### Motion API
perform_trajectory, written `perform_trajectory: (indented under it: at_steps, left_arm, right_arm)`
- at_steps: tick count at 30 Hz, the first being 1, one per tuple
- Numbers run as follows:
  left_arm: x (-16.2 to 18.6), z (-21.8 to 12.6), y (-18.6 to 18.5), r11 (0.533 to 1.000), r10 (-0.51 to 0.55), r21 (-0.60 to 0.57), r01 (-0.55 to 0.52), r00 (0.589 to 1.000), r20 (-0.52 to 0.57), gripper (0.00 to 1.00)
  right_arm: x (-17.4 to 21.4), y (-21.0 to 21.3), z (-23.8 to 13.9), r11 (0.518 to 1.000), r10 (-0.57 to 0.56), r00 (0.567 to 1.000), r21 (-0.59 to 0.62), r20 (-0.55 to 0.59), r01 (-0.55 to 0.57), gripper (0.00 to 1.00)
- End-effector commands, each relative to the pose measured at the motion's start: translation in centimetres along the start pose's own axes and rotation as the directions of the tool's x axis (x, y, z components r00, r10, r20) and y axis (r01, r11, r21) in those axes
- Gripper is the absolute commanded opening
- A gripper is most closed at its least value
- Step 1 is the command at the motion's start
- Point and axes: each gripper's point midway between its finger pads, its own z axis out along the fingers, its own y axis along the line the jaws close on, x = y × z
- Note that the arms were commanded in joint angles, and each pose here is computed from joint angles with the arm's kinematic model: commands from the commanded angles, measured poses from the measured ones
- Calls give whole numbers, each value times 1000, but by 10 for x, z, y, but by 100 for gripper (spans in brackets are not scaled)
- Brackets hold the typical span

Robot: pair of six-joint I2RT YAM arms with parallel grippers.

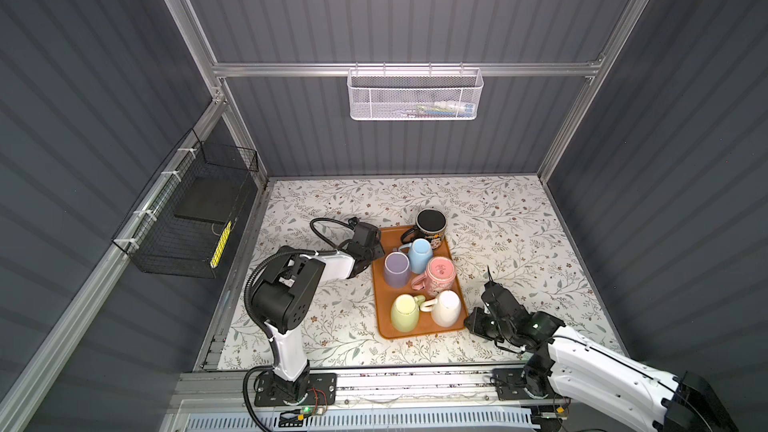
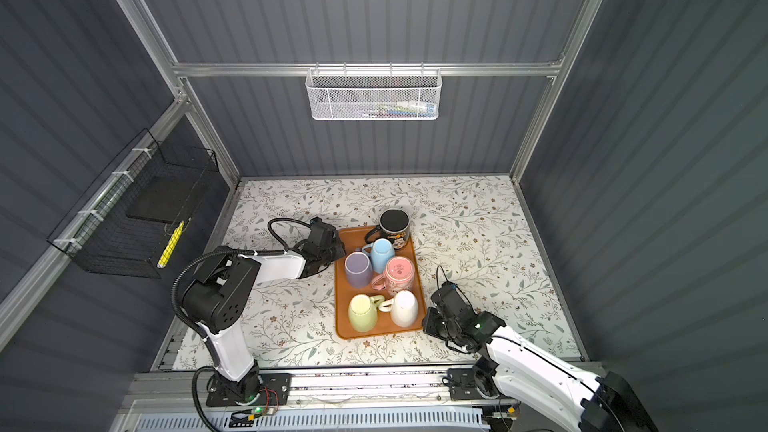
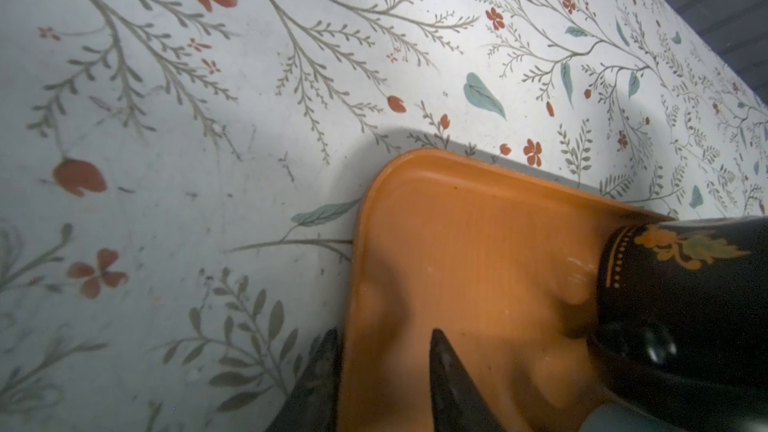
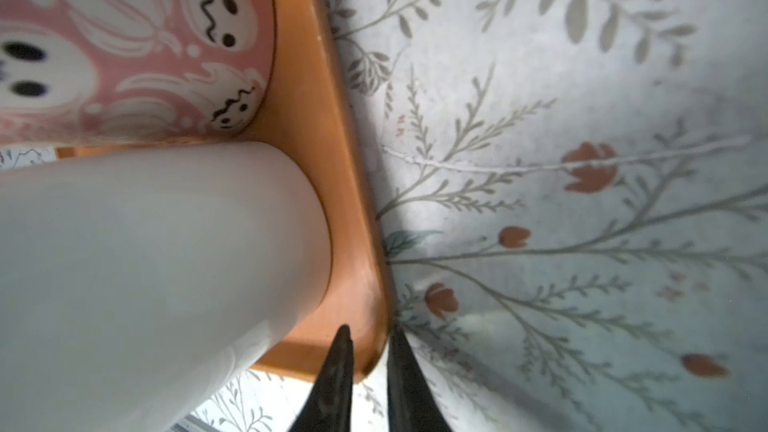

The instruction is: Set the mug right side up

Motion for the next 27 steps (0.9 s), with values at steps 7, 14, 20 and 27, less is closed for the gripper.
perform_trajectory:
  at_steps: [7,14,20,27]
  left_arm:
    - [5,-32,1,994,97,-51,-100,994,-51,55]
    - [-18,-47,8,995,95,-10,-95,994,-47,56]
    - [-41,-61,-15,975,204,112,-193,975,-90,60]
    - [-62,-77,-46,942,288,198,-272,956,-54,65]
  right_arm:
    - [-14,6,-16,995,-86,996,56,21,85,41]
    - [-31,10,-35,989,-129,989,80,76,123,47]
    - [-47,27,-49,976,-216,969,39,120,213,48]
    - [-76,61,-73,938,-331,913,-18,236,345,57]
